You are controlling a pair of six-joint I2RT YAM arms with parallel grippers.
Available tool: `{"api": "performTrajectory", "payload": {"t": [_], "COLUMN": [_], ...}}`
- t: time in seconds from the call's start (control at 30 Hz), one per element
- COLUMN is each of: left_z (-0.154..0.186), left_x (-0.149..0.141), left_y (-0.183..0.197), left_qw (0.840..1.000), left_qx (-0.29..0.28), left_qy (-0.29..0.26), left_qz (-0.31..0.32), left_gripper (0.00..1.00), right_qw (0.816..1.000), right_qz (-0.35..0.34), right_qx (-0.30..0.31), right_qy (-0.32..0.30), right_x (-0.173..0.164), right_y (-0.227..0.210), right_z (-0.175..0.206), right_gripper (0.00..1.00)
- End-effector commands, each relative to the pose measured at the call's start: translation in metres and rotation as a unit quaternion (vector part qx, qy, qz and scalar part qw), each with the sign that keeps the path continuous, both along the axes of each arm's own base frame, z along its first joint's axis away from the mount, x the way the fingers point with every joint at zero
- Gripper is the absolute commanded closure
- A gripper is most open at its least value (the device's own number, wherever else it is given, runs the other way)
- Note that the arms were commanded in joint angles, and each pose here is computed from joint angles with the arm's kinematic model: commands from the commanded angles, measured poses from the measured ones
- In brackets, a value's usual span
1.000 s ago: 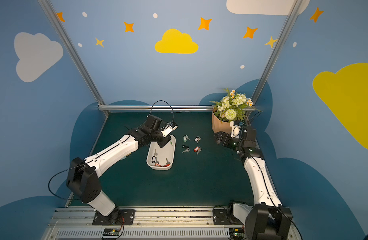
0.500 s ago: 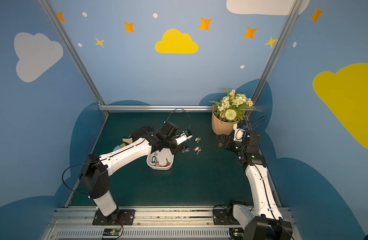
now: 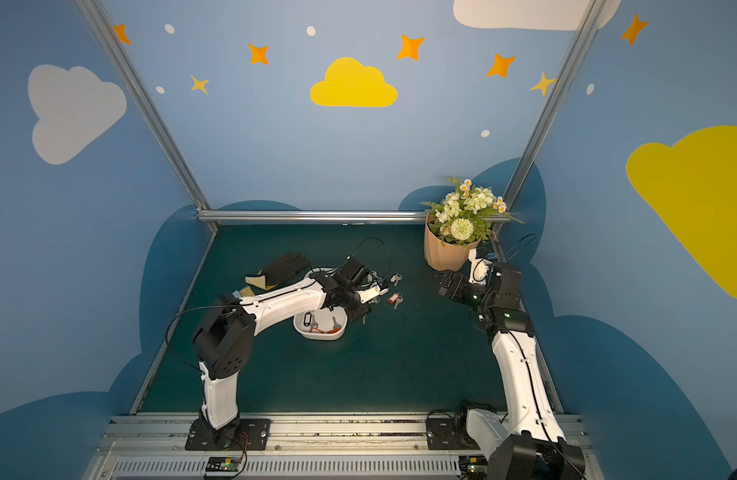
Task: Take the keys out of the storage box
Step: Place the key at the center of the board.
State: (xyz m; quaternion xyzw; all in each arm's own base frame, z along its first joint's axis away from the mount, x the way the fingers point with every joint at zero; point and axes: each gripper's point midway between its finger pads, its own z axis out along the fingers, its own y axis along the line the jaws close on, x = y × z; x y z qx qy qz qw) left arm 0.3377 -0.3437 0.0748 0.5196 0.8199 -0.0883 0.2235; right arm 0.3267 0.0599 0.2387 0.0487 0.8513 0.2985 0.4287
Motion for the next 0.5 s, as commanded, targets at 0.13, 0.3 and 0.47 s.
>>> {"api": "performTrajectory", "payload": {"t": [0.13,0.3,0.47], "left_z": [-0.003,-0.009,-0.012], "left_x": [0.005,0.009,0.013], "left_y": [-0.005,-0.012,-0.021], "left_qw": [1.0,1.0,1.0], "left_qx": [0.011,0.007,0.0], "left_qy": [0.002,0.009,0.012], "left_qz": [-0.004,-0.007,-0.013], "left_gripper": [0.97,0.97,0.97], "right_qw": [1.0,1.0,1.0], "right_qz": [-0.001,-0.003,-0.004], "right_qx": [-0.007,-0.006,-0.005], "right_qy": [0.002,0.003,0.004], "right_x": [-0.002,-0.002,-0.003], "right_y": [-0.003,-0.003,-0.004], "right_z": [-0.005,-0.005,-0.006], "right_gripper": [0.02,0.02,0.02]}}
